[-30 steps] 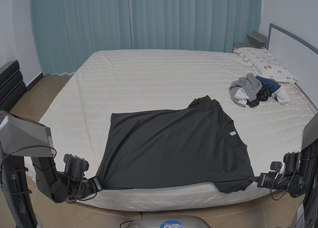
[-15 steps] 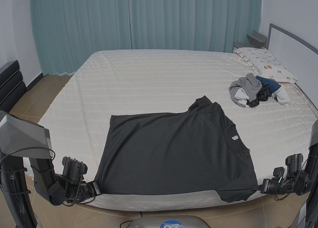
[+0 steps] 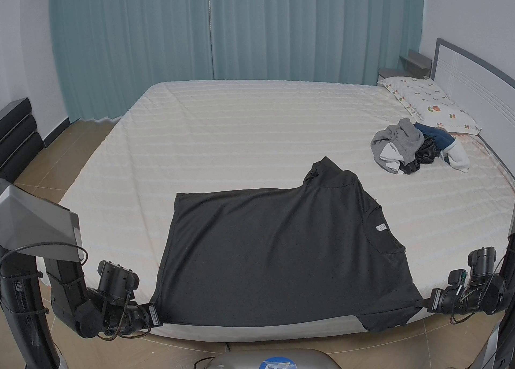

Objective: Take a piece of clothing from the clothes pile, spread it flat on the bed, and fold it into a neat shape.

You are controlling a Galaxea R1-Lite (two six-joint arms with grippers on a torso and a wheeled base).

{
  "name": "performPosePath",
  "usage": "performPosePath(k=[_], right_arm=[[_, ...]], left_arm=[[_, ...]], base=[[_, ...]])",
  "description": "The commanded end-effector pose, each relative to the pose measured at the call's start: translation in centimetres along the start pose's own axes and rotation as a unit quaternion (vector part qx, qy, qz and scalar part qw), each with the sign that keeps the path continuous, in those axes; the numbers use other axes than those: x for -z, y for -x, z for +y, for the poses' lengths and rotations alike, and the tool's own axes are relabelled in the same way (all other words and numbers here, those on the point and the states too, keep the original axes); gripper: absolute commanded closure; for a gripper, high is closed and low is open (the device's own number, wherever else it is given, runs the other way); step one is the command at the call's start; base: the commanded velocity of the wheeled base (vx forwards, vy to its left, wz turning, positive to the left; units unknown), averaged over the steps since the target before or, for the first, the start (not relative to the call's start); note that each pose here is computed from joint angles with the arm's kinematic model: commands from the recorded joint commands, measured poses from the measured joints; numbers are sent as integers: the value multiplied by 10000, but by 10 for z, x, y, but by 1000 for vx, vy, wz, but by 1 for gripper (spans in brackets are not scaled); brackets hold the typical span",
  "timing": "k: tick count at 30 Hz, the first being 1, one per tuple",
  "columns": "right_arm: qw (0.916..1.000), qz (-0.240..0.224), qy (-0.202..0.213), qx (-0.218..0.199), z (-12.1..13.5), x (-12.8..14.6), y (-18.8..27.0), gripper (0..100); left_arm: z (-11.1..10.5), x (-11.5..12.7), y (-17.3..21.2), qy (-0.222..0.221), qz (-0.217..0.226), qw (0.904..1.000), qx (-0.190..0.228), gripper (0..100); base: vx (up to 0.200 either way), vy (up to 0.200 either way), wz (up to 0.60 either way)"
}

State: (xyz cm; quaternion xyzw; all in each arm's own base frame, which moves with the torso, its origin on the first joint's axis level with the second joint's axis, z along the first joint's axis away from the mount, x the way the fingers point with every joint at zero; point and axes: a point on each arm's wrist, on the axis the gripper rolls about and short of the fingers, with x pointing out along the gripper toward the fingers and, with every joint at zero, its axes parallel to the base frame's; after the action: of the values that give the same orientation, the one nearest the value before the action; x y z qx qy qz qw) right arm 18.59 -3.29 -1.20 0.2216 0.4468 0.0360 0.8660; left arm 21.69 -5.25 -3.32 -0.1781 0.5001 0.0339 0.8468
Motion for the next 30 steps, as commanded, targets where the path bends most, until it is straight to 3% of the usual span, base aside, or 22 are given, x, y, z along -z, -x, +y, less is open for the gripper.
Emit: performPosePath(k=[1,7,10,11,12,14,30], right_arm=[[9997,-202,37,-91,4,-2,9,100],[9964,-715,70,-443,11,-17,14,100],[9908,-1175,-190,-645,14,-34,12,100],[9908,-1175,-190,-645,14,-34,12,100],[9846,-1469,-482,-818,18,-46,12,100],[9823,-1516,-627,-906,21,-48,10,100],[9819,-1502,-453,-1064,27,-52,5,100]], left_arm=[[-2,-14,2,222,-290,9993,126,100],[-12,-51,11,1062,-1049,9872,558,100],[-17,-71,16,1751,-1388,9711,835,100],[-17,-71,16,1751,-1388,9711,835,100],[-16,-74,15,1927,-1406,9672,867,100],[-17,-76,14,1955,-1423,9660,919,100],[-19,-79,16,1996,-1538,9621,1043,100]], base=[[0,0,0],[0,0,0],[0,0,0],[0,0,0],[0,0,0],[0,0,0],[0,0,0]])
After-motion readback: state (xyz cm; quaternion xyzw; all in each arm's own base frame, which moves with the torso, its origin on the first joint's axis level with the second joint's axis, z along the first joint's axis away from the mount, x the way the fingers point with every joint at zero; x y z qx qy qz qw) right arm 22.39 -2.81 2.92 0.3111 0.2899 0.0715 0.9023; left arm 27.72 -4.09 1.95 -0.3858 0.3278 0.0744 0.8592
